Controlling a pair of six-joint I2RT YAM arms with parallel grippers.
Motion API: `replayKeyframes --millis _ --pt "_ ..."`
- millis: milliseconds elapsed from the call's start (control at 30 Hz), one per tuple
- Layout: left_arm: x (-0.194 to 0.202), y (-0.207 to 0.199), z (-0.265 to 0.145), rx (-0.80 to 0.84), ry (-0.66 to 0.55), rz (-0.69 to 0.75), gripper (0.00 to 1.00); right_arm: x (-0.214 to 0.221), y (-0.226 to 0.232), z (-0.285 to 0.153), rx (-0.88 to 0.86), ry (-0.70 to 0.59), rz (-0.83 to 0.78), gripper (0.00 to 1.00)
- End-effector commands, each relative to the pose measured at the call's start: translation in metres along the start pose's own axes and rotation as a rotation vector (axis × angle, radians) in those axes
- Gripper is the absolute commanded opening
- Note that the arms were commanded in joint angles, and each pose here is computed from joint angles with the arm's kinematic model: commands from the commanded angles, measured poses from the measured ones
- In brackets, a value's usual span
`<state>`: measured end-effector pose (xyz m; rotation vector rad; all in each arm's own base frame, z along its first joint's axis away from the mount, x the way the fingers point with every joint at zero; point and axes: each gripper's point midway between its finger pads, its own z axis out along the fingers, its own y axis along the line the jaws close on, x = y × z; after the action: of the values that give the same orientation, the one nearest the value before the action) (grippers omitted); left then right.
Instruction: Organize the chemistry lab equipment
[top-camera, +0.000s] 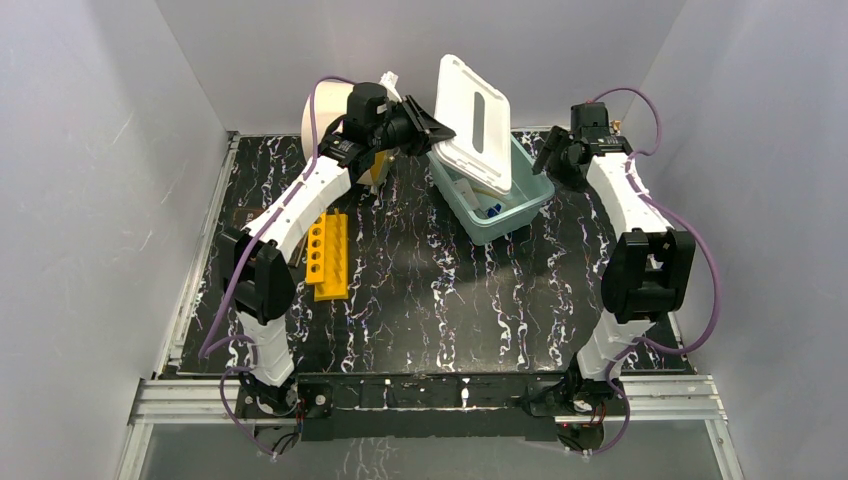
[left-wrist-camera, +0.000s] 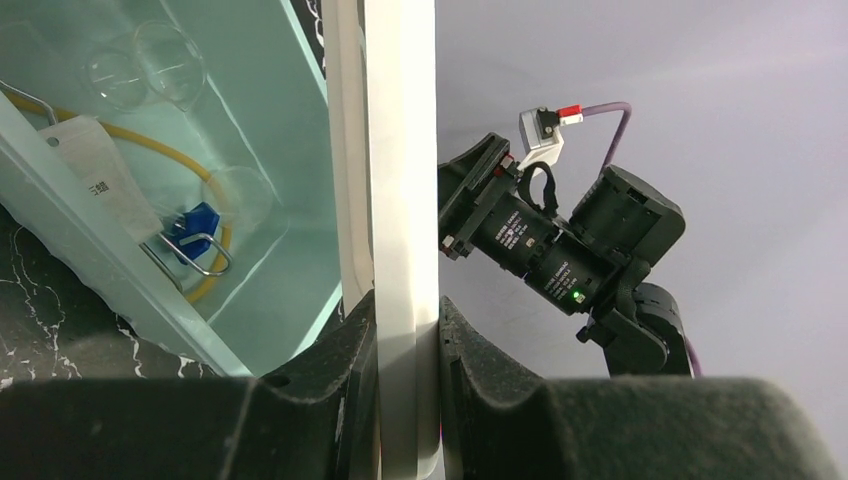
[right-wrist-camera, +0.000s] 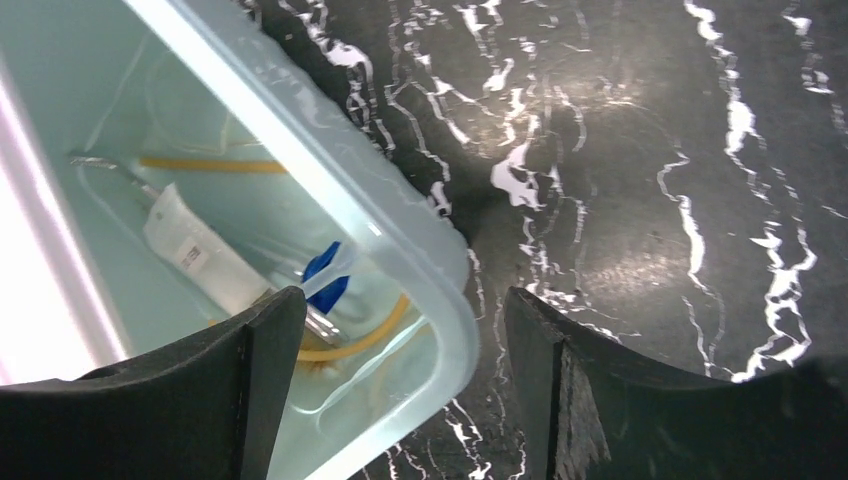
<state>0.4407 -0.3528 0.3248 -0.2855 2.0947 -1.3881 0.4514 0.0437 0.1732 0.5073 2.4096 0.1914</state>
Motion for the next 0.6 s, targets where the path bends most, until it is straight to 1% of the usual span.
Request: replayKeyframes --millis 0,133,233,333,433,500,567 --pt "-0.008 -0.031 -0.012 0.093 -0.028 0.019 0.00 -0.012 0.031 -0.005 -0.165 -0.024 -0.025 0.79" --pt "-0.004 -0.027 -0.009 0.104 -0.006 -0.008 0.00 0.001 0.029 -0.003 -0.175 0.008 -0.028 0.70" --pt "-0.001 -0.021 -0.008 0.091 -0.001 -0.022 0.00 0.008 0.029 -0.005 -0.200 0.006 -0.037 0.65" --pt "0.000 -0.018 -0.008 0.081 -0.003 -0.025 0.00 0.020 0.029 -0.008 -0.221 0.043 -0.039 0.59" --pt "0.000 -0.015 -0.008 0.073 -0.007 -0.026 0.00 0.027 0.030 -0.015 -0.241 0.056 -0.030 0.54" --pt "-0.001 -0.016 -0.007 0.089 -0.014 -0.026 0.00 0.029 0.032 -0.021 -0.262 0.055 -0.023 0.47" --pt "0.001 -0.013 -0.005 0.093 -0.011 -0.043 0.00 0.032 0.033 -0.026 -0.266 0.062 -0.007 0.43"
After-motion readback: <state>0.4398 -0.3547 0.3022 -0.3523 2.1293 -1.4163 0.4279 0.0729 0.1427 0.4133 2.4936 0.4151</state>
